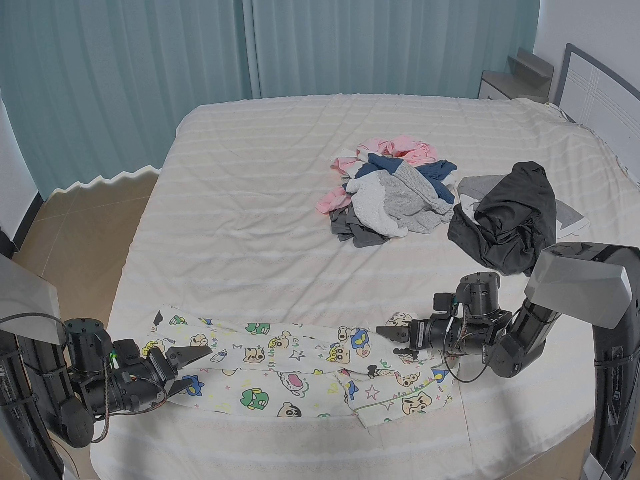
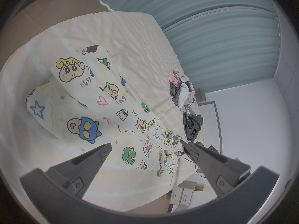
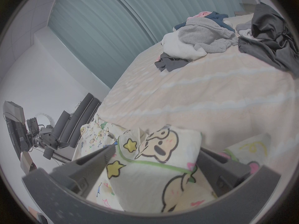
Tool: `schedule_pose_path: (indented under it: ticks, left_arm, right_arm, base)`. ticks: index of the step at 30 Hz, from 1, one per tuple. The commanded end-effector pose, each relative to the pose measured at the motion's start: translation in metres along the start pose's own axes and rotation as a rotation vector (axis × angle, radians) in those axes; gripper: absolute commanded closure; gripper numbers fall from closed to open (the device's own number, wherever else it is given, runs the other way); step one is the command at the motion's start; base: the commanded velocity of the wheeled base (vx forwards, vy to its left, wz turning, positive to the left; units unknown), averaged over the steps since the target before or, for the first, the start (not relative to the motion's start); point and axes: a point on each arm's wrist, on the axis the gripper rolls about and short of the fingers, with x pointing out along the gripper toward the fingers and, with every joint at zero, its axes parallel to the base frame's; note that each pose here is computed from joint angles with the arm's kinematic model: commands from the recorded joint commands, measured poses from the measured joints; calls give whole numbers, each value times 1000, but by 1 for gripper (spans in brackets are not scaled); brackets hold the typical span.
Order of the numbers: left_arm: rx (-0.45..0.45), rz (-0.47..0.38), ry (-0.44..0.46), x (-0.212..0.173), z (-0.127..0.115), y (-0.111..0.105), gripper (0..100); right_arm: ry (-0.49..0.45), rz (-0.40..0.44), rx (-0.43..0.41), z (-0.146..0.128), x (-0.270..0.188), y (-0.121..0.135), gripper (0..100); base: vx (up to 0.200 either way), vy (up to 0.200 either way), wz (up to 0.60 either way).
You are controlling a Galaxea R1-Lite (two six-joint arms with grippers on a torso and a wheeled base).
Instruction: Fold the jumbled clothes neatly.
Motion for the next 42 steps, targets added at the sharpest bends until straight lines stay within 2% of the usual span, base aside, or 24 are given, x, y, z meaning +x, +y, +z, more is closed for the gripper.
schedule_pose_path:
  ticks: [1,8,9,12,14,17,21,25,28,33,38,42]
  left_arm:
    - [8,-12,-9,0,1,-1,0]
    - [9,-15,-9,0,1,-2,0]
    - [9,-13,-8,0,1,-2,0]
    - [9,-14,-10,0,1,-2,0]
    - [9,-14,-10,0,1,-2,0]
    - [9,-14,-7,0,1,-2,0]
    - [9,-13,-10,0,1,-2,0]
    - [8,-12,-9,-1,1,-1,0]
    - [8,-12,-9,-1,1,-1,0]
    - [9,-14,-8,0,1,-2,0]
    - [8,-13,-8,0,1,-1,0]
    - [8,-12,-5,0,1,-1,0]
  right_arm:
    - [-62,-30,-12,18,-11,4,0]
    - [-52,-60,-3,22,-20,3,0]
    - [-87,-92,-7,28,-20,4,0]
    - [-137,-85,-18,42,-25,10,0]
    - [-169,-59,-40,55,-34,26,0]
    - [-167,-10,-71,65,-33,56,0]
    - [-85,-12,-88,70,-20,90,0]
    - [72,-66,-100,58,0,111,0]
    - [142,-128,-109,47,17,111,0]
    - [191,-202,-126,36,40,108,0]
    - [253,-223,-151,26,46,107,0]
    - [261,-226,-164,24,48,107,0]
  base:
    - [0,0,0]
    - [0,0,0]
    - [0,0,0]
    - [0,0,0]
    - [0,0,0]
    - [0,0,0]
    - [0,0,0]
    - [0,0,0]
    - [0,0,0]
    - [0,0,0]
    - [0,0,0]
    - [0,0,0]
